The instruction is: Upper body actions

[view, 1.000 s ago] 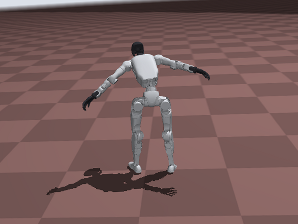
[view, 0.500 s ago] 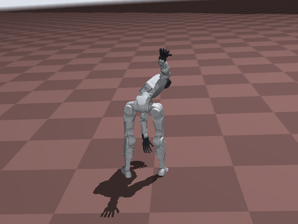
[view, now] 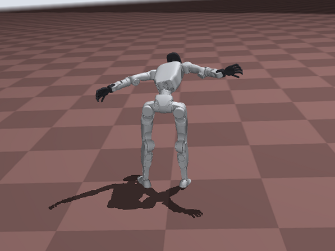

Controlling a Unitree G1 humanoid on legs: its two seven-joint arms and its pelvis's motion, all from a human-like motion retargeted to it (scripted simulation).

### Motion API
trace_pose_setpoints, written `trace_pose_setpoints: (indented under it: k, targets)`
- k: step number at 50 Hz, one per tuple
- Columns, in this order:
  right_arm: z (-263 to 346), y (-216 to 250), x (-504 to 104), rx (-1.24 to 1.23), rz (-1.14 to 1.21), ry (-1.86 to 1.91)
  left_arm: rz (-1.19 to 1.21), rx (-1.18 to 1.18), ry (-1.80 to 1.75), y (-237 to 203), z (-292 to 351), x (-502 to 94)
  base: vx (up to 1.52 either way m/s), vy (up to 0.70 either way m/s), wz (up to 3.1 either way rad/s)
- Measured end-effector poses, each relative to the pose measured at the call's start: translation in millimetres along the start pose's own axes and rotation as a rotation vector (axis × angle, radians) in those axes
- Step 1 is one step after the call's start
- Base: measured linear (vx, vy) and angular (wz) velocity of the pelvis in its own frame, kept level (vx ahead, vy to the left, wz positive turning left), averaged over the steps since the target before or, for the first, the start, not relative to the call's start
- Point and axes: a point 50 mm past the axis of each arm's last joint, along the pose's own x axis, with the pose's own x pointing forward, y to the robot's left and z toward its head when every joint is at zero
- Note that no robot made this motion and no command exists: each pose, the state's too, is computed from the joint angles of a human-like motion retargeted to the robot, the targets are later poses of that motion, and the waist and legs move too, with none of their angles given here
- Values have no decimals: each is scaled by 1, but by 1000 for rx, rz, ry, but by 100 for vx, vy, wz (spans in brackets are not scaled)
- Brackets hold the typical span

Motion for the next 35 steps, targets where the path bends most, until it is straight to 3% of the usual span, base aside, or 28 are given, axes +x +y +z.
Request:
trace_pose_setpoints:
  k: [5,10,15,18,22,28,32,35]
  targets:
    - [-1,-35,24,25,-73,21,32,77,277,3,-112,-24,14,-12,106]
    - [18,-64,41,8,-95,-102,49,-20,547,-12,-202,-68,15,-2,146]
    - [27,-92,51,-6,-212,-142,26,-84,742,-32,-240,-98,13,-14,151]
    - [23,-90,52,164,-157,-61,30,-103,692,-42,-220,-83,16,-41,113]
    - [40,-81,48,448,-60,1,-63,0,473,-44,-148,-41,24,-66,80]
    - [110,-95,44,600,207,-155,-47,155,207,-31,-43,-7,33,-51,35]
    - [183,-101,16,678,414,-413,-34,154,133,-28,-17,-3,18,-4,17]
    - [209,-107,3,636,417,-515,-7,184,57,-22,0,-2,15,0,17]
